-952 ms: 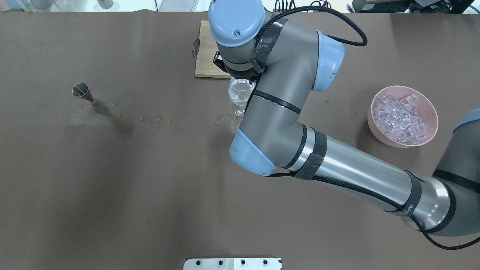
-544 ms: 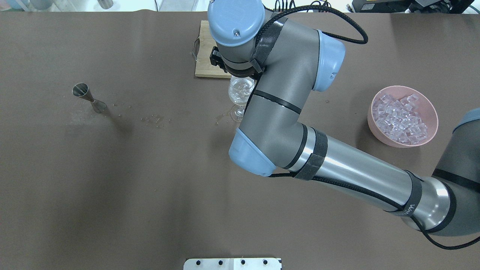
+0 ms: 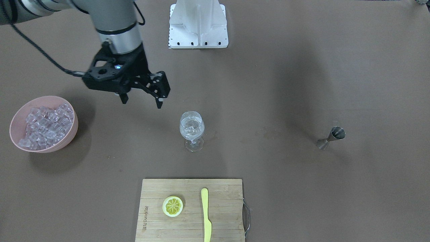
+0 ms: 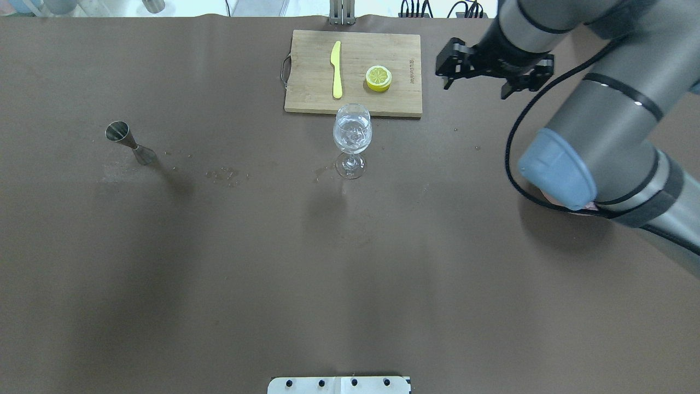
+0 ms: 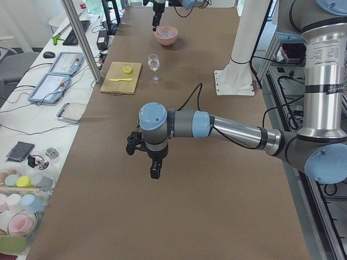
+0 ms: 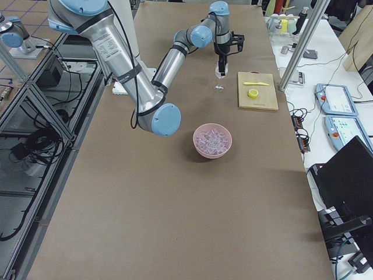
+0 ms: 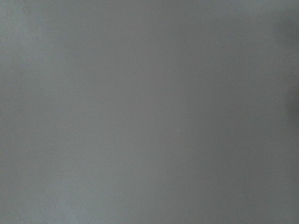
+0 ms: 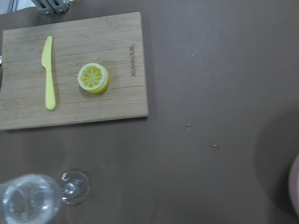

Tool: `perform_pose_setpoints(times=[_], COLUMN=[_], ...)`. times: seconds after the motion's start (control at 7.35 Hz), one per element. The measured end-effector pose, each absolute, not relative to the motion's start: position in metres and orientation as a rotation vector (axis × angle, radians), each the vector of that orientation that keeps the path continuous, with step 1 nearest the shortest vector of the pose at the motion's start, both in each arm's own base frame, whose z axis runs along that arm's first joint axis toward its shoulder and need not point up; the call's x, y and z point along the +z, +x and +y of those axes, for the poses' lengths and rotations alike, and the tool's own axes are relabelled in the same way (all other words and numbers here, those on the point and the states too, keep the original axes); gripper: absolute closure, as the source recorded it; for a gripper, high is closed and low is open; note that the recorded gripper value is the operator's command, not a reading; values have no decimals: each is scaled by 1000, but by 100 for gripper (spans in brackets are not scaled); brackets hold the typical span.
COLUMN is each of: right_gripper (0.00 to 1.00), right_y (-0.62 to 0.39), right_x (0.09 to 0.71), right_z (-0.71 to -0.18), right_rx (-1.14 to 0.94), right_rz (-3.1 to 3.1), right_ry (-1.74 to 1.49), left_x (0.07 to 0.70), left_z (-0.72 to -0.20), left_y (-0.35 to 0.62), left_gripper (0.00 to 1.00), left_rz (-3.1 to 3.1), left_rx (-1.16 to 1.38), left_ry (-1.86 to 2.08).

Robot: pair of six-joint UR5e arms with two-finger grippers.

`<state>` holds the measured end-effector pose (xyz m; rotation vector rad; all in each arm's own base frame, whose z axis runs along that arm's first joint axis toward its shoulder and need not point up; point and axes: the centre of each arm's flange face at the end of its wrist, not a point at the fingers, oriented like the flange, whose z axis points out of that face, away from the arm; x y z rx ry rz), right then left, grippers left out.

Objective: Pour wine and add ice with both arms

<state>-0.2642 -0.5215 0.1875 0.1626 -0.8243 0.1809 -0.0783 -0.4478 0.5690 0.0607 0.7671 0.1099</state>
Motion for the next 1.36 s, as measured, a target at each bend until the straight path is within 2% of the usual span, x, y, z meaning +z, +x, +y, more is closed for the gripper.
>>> perform_pose_setpoints(times=[0.27,0.82,1.09,1.36], right_gripper=[0,0,0,0], right_y=[-196,-59,-1,33], right_x=[253,407,502,597], right_z=[-522,-515,-503,-465], right_rx=[79,-114,-136,-63], right_rz=[-780,-713,-720,-717], right_ry=[177,138,52,-90], left_x=[584,623,627,627], left_z=[-435,-374,-370,-370], left_y=[-78,-77,-77,-76], left_gripper=[2,2,2,2], left_rz=[766,765,767,767], left_rx=[115,28,16,15], left_ry=[76,165,171,172])
